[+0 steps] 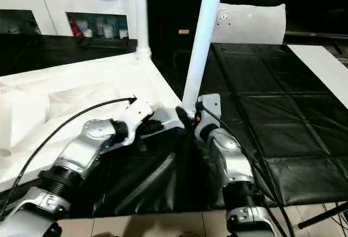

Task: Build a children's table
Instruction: Rotate leg to tighten

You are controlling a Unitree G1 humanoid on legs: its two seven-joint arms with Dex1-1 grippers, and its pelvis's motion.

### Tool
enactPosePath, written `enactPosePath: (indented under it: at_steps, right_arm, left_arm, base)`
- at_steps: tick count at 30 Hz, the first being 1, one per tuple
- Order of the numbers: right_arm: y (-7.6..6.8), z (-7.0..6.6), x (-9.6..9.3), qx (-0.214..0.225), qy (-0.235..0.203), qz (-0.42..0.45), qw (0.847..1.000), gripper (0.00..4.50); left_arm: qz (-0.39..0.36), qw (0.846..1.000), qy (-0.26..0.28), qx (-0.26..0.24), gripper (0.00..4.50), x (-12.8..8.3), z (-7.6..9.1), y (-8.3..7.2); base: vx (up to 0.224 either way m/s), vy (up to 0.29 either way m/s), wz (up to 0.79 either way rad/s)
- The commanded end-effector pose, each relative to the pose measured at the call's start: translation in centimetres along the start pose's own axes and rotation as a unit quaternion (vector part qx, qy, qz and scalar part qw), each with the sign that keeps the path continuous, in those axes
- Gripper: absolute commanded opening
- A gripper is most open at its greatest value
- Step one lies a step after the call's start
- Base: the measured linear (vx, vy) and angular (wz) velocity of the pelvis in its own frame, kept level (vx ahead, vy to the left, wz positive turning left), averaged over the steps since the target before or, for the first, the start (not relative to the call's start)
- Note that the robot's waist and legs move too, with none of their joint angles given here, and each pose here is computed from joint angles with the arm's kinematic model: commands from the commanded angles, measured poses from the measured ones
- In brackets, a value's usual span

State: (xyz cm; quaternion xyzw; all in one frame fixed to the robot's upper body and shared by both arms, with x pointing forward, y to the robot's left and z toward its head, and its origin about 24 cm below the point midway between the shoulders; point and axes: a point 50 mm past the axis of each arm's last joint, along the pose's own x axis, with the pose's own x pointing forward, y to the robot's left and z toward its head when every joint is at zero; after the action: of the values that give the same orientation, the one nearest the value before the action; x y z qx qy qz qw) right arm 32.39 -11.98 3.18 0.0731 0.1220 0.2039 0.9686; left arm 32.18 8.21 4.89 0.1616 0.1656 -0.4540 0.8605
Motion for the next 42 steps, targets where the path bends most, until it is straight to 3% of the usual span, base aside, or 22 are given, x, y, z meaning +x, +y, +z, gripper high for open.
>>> enactPosePath:
  at_steps: [1,7,12,17,22,25,29,31,33,38,42]
  right_arm:
    - [4.3,-2.1,0.8,0.040,0.033,0.088,0.995,3.46]
    - [3.0,-1.7,0.0,0.029,0.015,0.084,0.996,3.91]
    - [1.3,-0.7,-1.8,-0.003,-0.010,0.132,0.991,4.30]
    - [-0.9,0.7,-3.9,-0.075,-0.004,0.210,0.975,4.44]
    - [-1.8,1.7,-5.0,-0.127,0.024,0.276,0.952,4.44]
    - [-1.8,2.0,-5.2,-0.143,0.039,0.308,0.940,4.44]
    - [-1.3,1.9,-5.1,-0.159,0.052,0.338,0.926,4.44]
    - [-1.1,1.9,-5.0,-0.162,0.055,0.343,0.924,4.44]
    - [-1.0,1.8,-5.0,-0.161,0.055,0.345,0.923,4.50]
    - [-0.9,1.8,-4.8,-0.161,0.056,0.351,0.921,4.50]
    - [-0.9,1.7,-4.8,-0.163,0.058,0.351,0.920,4.50]
  left_arm:
    - [0.029,0.999,-0.031,0.016,0.00,0.6,1.7,-0.1]
    - [0.015,1.000,-0.013,0.016,0.00,-0.6,0.7,0.7]
    - [-0.036,0.999,-0.004,0.036,0.00,-2.2,-0.4,1.2]
    - [-0.137,0.987,0.029,0.080,0.00,-4.4,-2.2,1.6]
    - [-0.207,0.974,0.031,0.089,0.00,-5.8,-2.6,2.0]
    - [-0.227,0.968,0.040,0.095,0.00,-6.3,-2.7,2.3]
    - [-0.188,0.975,0.067,0.098,0.00,-6.3,-2.8,3.3]
    - [-0.184,0.976,0.070,0.095,0.00,-6.3,-2.8,3.4]
    - [-0.184,0.976,0.068,0.096,0.44,-6.2,-2.7,3.4]
    - [-0.167,0.978,0.073,0.104,0.82,-6.0,-2.8,3.6]
    - [-0.173,0.977,0.076,0.103,0.82,-5.9,-2.8,3.5]
  base:
    - [0.000,0.000,0.00]
    - [0.000,0.000,0.00]
    - [0.000,0.000,0.00]
    - [0.000,0.000,0.00]
    - [0.000,0.000,0.00]
    - [0.000,0.000,0.00]
    - [0.000,0.000,0.00]
    - [0.000,0.000,0.00]
    - [0.000,0.000,0.00]
    - [0.000,0.000,0.00]
    - [0.000,0.000,0.00]
